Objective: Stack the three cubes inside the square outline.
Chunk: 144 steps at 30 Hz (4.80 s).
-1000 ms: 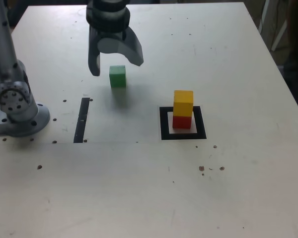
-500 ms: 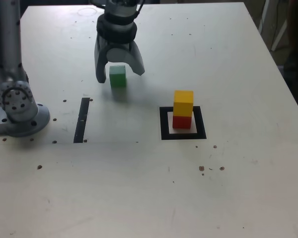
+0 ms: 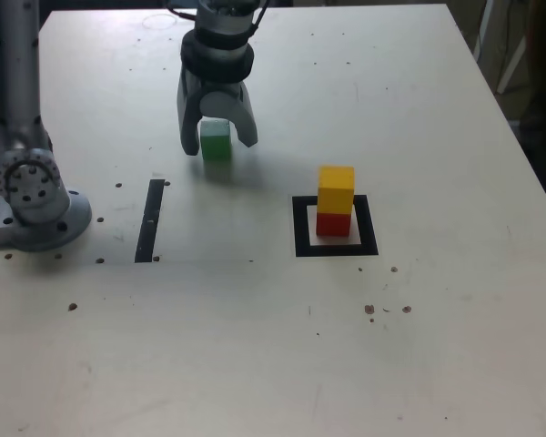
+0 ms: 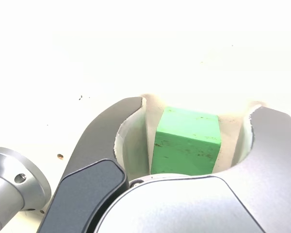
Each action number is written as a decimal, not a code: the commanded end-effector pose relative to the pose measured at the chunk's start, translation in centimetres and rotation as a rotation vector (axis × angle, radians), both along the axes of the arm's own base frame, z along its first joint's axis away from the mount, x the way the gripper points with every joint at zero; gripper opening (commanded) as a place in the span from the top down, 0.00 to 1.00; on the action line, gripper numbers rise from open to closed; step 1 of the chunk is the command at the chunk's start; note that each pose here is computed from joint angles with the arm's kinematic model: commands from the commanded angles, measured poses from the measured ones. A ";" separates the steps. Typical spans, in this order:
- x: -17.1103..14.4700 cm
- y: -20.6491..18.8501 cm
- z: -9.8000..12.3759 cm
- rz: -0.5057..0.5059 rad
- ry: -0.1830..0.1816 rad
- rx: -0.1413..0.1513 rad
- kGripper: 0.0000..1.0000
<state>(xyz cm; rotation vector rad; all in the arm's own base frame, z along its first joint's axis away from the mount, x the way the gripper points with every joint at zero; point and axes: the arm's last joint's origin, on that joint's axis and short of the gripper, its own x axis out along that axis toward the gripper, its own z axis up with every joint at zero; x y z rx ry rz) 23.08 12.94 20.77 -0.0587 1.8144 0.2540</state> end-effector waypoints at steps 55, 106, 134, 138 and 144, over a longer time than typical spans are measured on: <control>10.6 -11.3 12.0 -0.244 -0.091 -0.016 0.69; 14.2 -16.2 9.1 -0.329 -0.067 -0.042 0.01; 3.9 -14.8 13.2 -0.290 -0.086 0.038 0.01; 0.6 -14.4 12.0 -0.260 -0.068 0.053 0.01; -3.4 -14.0 8.4 -0.213 -0.052 0.056 0.01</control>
